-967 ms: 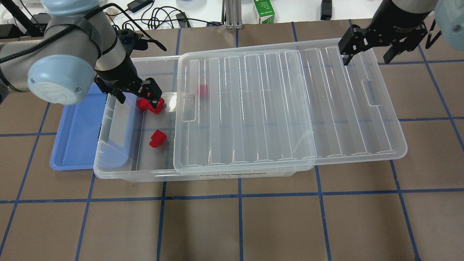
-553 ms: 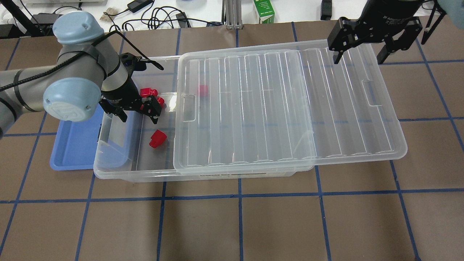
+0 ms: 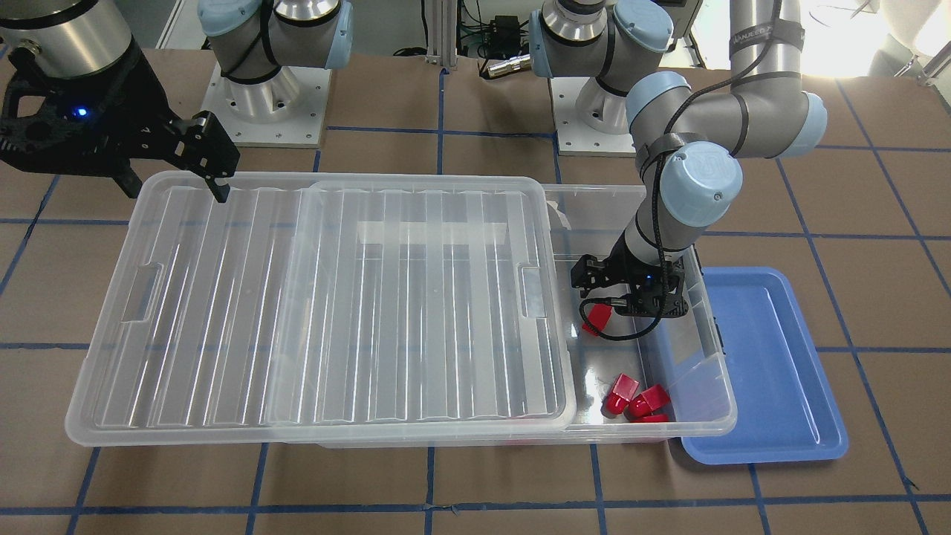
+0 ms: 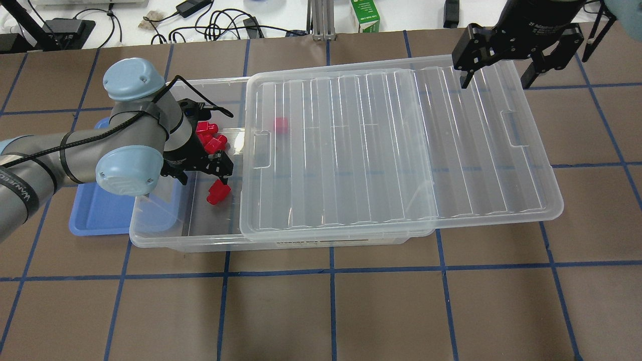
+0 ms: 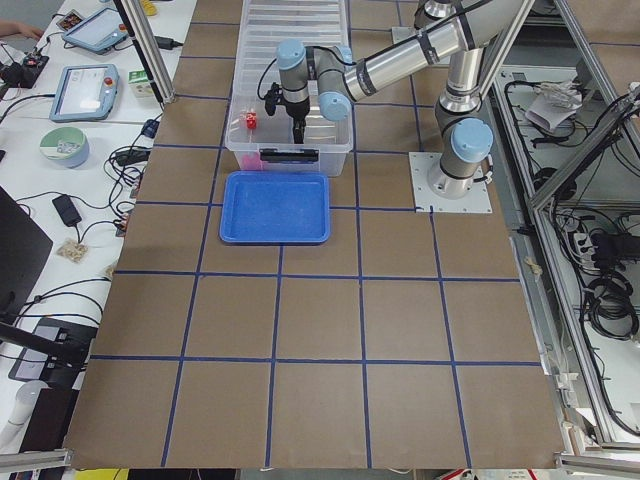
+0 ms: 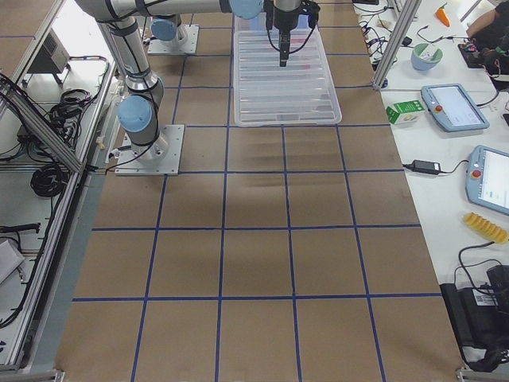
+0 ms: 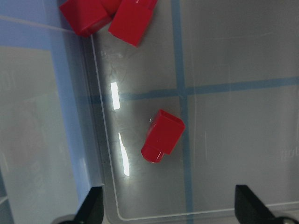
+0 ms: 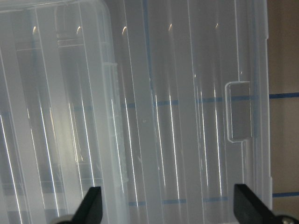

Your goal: Place red block in blue tray from box

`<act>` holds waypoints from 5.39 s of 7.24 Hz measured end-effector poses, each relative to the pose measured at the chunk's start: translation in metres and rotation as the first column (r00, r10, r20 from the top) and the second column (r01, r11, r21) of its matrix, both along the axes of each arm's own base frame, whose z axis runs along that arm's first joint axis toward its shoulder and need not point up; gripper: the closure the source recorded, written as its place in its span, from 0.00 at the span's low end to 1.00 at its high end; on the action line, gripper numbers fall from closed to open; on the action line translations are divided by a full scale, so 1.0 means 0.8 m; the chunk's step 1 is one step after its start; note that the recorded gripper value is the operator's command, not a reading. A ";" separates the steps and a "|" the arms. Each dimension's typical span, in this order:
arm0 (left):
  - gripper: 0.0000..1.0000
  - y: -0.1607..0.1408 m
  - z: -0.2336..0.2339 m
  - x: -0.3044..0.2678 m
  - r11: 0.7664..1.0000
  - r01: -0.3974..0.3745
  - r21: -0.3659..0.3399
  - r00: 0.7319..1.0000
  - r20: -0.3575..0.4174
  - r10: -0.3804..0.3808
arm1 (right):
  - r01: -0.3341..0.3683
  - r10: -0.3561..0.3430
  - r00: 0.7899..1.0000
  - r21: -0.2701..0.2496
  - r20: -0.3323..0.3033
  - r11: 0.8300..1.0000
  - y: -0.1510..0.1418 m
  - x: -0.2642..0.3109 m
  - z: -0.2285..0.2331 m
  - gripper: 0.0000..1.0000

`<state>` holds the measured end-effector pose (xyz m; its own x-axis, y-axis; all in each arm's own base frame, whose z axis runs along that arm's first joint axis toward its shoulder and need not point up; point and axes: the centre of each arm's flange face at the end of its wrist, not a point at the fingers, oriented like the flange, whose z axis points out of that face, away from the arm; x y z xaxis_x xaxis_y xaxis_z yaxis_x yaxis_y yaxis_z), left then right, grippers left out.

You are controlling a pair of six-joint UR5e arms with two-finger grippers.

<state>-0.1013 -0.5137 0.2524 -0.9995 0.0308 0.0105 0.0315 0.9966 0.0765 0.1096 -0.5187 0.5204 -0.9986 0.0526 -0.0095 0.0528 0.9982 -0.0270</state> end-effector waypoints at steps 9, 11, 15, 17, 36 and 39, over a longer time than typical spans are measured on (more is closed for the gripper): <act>0.13 0.005 -0.076 0.003 0.997 0.044 0.059 0.999 -0.007 -0.043 | -0.004 0.004 1.000 0.007 0.001 1.000 0.001 0.000 -0.002 0.00; 0.37 0.004 -0.082 0.001 0.997 0.044 0.061 0.999 -0.008 -0.044 | -0.005 0.005 1.000 0.008 0.002 1.000 0.001 0.000 -0.002 0.00; 1.00 -0.005 -0.078 0.003 0.997 0.061 0.043 0.998 -0.004 -0.060 | -0.007 0.007 1.000 0.009 0.002 1.000 0.001 0.000 -0.002 0.00; 1.00 -0.015 -0.051 0.004 0.998 0.061 0.004 0.998 0.001 -0.061 | -0.007 0.007 1.000 0.010 0.002 1.000 0.001 0.000 -0.003 0.00; 0.00 -0.046 -0.044 0.305 0.999 0.023 -0.048 1.000 -0.006 -0.023 | -0.100 0.100 0.995 0.109 0.002 0.989 -0.039 -0.234 -0.207 0.00; 0.00 -0.049 0.038 0.278 0.996 0.062 -0.062 0.998 0.010 -0.062 | -0.068 0.066 0.998 0.105 0.021 0.992 -0.047 -0.160 -0.212 0.00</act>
